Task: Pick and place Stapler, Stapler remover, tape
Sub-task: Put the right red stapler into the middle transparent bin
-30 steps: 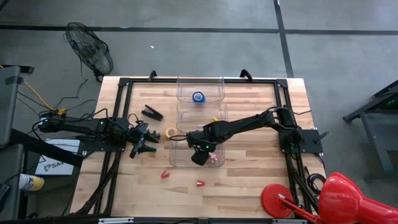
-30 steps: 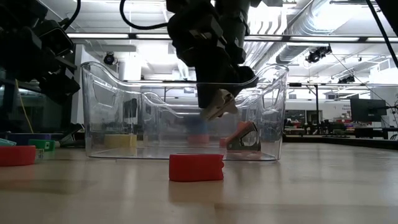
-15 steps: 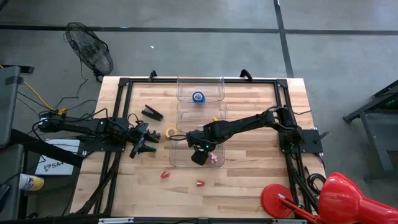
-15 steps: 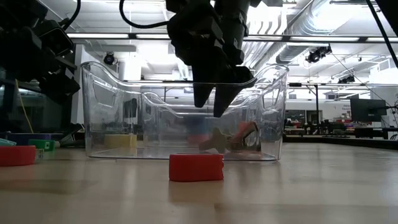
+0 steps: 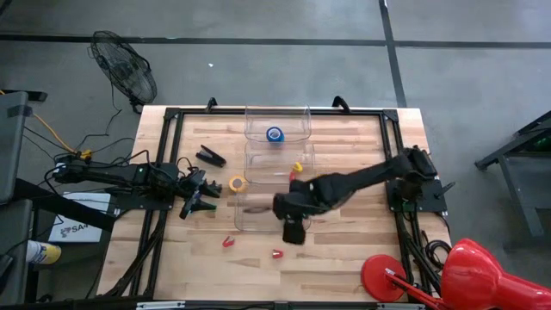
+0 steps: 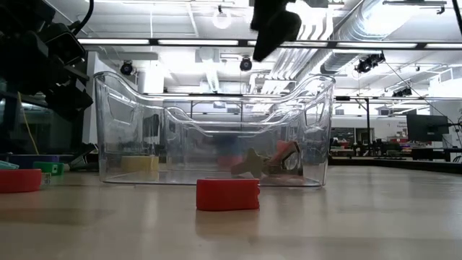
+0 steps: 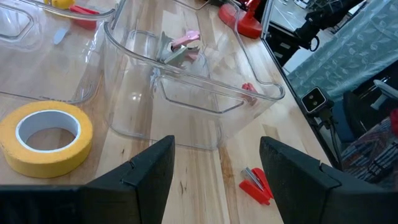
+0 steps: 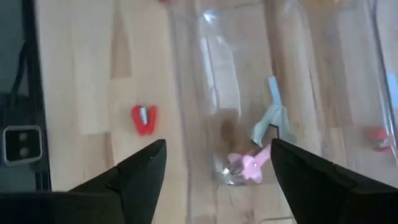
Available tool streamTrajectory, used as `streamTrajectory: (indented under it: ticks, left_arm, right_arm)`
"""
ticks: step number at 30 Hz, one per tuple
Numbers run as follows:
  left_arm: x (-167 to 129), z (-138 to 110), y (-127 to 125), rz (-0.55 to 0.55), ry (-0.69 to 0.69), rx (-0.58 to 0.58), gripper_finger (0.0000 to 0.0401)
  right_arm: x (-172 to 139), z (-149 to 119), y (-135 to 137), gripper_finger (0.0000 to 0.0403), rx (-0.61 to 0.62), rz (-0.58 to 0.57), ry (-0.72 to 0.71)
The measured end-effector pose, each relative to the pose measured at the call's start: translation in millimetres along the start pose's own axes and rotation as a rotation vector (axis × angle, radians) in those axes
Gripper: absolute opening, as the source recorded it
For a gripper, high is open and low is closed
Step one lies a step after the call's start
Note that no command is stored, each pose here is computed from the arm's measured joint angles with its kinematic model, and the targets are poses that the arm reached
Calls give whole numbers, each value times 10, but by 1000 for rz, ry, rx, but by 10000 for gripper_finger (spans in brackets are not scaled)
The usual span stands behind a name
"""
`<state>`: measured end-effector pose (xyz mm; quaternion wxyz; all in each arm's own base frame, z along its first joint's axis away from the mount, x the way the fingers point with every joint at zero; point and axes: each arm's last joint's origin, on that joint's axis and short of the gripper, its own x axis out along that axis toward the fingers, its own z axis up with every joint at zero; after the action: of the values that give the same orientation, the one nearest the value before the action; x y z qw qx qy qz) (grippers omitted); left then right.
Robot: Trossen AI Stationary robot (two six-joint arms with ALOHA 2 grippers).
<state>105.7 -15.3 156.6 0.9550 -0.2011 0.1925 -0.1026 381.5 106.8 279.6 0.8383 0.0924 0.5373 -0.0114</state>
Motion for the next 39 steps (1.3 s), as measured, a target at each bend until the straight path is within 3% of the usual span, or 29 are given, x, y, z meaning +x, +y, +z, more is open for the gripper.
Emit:
streamTrajectory:
  ticks: [11,19,26,39]
  left_arm:
    - [0,1,0,0,0,0,231]
    - [0,0,0,0,0,0,231]
    - [0,0,0,0,0,0,231]
    - [0,0,0,0,0,0,231]
  right_arm:
    - [83,-326,561,279,-254,17,-54]
    - [256,-529,804,279,-194,83,-126]
    - [601,-690,989,279,-172,117,-134]
    - [1048,-711,981,279,-180,-39,-185]
